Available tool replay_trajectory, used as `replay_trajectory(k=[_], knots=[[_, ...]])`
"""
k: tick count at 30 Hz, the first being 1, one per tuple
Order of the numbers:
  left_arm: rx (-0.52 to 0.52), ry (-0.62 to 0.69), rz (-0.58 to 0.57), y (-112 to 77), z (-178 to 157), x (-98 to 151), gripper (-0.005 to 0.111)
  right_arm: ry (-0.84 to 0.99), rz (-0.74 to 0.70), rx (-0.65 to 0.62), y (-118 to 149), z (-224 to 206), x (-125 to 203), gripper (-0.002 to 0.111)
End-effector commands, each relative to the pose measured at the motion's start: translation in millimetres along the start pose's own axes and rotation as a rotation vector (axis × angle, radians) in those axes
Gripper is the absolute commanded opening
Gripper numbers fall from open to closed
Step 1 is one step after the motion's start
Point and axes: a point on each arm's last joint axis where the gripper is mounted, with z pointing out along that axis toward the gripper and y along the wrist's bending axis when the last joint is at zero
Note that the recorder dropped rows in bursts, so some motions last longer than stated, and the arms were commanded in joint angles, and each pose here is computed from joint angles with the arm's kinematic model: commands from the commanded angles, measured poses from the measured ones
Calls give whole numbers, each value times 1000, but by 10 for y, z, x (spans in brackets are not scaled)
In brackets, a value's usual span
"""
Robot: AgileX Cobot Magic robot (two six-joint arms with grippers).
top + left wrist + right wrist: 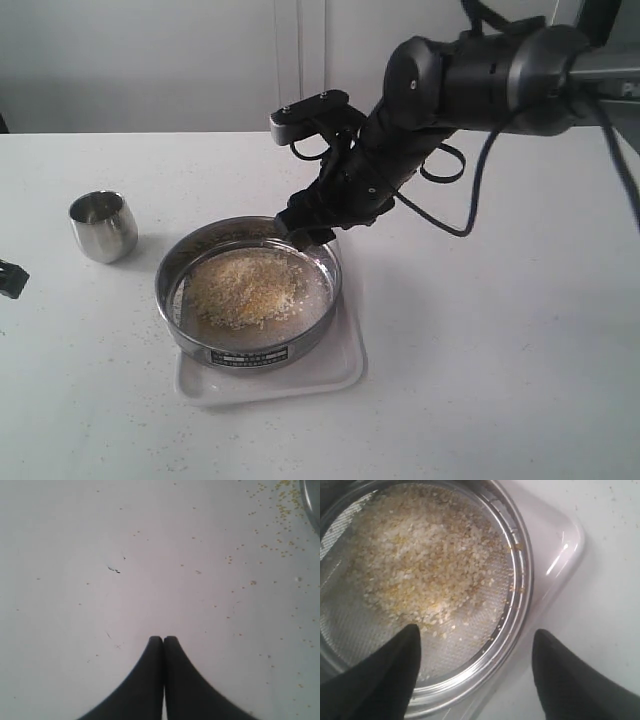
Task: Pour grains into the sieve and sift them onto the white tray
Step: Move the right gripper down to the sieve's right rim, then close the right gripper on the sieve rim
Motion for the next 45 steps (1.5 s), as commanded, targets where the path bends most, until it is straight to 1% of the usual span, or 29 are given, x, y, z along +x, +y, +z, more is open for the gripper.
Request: replay_trajectory(k=[1,7,14,16,19,22,28,34,35,36,37,45], knots=[[8,3,-1,-21,-14,25,0,32,7,57,-85,170,-84,57],[8,3,-1,-21,-14,25,0,48,8,59,-123,361,-103,55],[8,3,-1,-21,-14,25,0,74,-25,96,-183,523,-59,55],[8,3,-1,-21,-14,25,0,75,-14,99,-199,564,-48,54],[8,3,-1,-21,-14,25,0,65,-2,102,-214,654,-36,49],[8,3,-1,-21,-14,25,0,52,2,107,-243,695,-35,49],[8,3,-1,-21,-14,25,0,88,30,104,-280,863,48,47],[8,3,-1,-21,-14,25,0,90,30,104,-282,880,55,23],[8,3,-1,-21,-14,25,0,90,30,104,-282,880,55,15],[8,3,-1,-21,-14,25,0,90,30,104,-282,880,55,10],[8,3,-1,-21,-14,25,0,89,33,105,-282,880,54,0],[8,3,-1,-21,-14,25,0,32,87,110,-276,804,-20,0]])
